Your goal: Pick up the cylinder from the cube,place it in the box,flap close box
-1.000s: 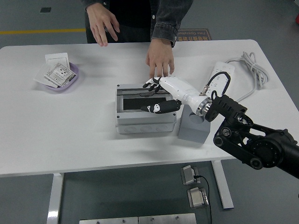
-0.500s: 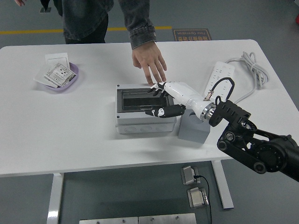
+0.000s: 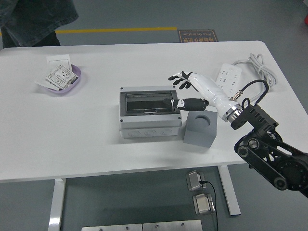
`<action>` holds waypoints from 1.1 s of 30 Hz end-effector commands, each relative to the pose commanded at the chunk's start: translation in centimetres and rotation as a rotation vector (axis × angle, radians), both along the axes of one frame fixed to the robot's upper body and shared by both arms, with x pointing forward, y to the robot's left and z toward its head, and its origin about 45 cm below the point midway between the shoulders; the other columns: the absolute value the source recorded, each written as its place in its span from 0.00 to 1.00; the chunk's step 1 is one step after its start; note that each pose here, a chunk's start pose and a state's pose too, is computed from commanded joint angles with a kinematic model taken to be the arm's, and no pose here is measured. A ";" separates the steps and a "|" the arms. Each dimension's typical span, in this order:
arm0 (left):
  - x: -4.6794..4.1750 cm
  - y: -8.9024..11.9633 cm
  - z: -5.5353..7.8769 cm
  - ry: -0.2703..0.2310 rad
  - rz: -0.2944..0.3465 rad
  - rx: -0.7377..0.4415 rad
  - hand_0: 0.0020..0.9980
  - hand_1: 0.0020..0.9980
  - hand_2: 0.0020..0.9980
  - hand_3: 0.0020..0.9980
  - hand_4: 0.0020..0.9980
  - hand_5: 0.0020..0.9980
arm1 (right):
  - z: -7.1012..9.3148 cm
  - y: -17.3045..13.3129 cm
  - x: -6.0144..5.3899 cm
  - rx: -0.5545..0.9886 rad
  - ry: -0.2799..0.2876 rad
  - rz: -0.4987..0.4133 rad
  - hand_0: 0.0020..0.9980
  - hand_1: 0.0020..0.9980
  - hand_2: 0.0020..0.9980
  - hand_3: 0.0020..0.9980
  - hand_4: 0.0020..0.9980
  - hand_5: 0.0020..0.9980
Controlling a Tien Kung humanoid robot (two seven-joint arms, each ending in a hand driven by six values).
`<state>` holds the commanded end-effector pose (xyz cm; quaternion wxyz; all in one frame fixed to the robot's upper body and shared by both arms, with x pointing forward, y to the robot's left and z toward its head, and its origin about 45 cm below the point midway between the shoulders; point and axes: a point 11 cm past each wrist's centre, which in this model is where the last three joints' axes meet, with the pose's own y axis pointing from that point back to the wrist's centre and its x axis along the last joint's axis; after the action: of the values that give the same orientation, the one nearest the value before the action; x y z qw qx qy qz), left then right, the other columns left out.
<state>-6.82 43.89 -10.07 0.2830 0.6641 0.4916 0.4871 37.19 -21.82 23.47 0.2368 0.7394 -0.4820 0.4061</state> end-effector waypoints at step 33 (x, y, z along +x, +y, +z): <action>-0.84 1.3 0.6 0.012 -0.001 0.023 0.65 0.70 0.68 0.72 0.80 0.52 | -1.3 -16.2 -2.3 1.024 0.046 -0.457 0.59 0.62 0.68 0.74 0.95 0.68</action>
<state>-7.66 45.24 -9.49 0.2726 0.6705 0.4874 0.4885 34.89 -37.99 22.15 -0.0599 0.6453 -0.7604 0.0424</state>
